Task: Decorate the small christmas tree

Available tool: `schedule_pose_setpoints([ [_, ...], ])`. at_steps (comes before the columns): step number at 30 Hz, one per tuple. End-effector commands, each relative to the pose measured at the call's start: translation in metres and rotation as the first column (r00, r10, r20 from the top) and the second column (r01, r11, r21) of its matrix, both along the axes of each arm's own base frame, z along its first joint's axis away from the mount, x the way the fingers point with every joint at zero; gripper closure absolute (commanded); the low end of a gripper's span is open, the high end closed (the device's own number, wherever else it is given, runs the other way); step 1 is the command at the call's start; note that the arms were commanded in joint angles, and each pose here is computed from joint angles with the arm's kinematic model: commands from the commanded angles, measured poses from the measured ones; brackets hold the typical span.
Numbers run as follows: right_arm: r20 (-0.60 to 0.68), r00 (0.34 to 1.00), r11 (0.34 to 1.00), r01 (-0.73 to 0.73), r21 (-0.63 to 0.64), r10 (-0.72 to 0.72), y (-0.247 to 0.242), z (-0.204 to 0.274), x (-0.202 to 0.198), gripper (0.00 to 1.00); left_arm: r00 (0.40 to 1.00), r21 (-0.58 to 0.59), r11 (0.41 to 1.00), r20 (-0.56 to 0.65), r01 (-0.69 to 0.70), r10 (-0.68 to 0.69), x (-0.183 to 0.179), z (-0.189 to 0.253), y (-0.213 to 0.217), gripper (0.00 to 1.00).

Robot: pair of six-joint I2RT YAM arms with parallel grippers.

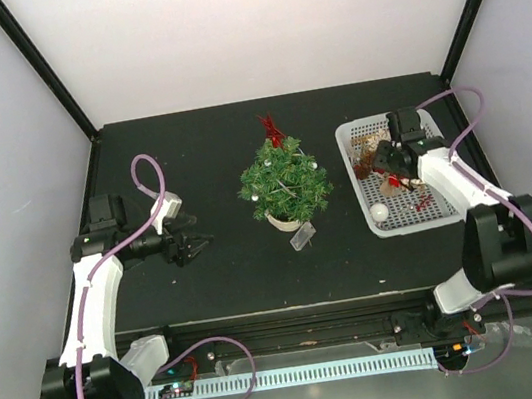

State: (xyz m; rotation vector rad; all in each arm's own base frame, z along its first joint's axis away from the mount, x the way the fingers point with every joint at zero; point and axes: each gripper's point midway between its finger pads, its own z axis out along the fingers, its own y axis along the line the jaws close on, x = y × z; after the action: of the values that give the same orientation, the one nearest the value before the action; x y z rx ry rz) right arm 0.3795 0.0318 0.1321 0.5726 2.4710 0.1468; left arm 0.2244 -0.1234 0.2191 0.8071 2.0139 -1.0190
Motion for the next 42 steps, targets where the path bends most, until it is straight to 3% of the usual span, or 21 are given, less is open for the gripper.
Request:
schedule_pose_setpoints([
  [1, 0.052, 0.998, 0.998, 0.017, 0.054, -0.02, -0.006, -0.008, 0.029, 0.41, 0.998, 0.0, 1.0, 0.063, -0.004, 0.004, 0.003, 0.015, 0.001, 0.01],
  [14, 0.021, 1.0, 0.993, 0.002, 0.116, -0.004, -0.015, -0.044, 0.051, 0.42, 0.998, -0.003, 1.0, 0.06, 0.001, -0.001, 0.002, 0.015, 0.0, 0.01],
  [22, 0.024, 1.0, 0.985, -0.023, 0.174, 0.02, -0.004, -0.052, 0.054, 0.59, 0.999, -0.005, 1.0, 0.053, 0.002, -0.002, 0.004, 0.014, 0.0, 0.01],
  [28, 0.009, 0.999, 0.98, -0.043, 0.194, 0.043, 0.002, -0.059, 0.056, 0.51, 0.999, -0.006, 1.0, 0.05, 0.004, -0.003, 0.003, 0.014, 0.0, 0.01],
  [35, -0.011, 0.998, 0.976, -0.064, 0.206, 0.068, 0.006, -0.068, 0.058, 0.47, 0.999, -0.006, 1.0, 0.052, 0.004, -0.004, 0.003, 0.014, 0.0, 0.01],
  [42, 0.005, 0.999, 0.983, -0.051, 0.179, 0.051, 0.0, -0.06, 0.055, 0.74, 0.998, -0.005, 1.0, 0.055, 0.004, -0.004, 0.003, 0.014, 0.0, 0.01],
])
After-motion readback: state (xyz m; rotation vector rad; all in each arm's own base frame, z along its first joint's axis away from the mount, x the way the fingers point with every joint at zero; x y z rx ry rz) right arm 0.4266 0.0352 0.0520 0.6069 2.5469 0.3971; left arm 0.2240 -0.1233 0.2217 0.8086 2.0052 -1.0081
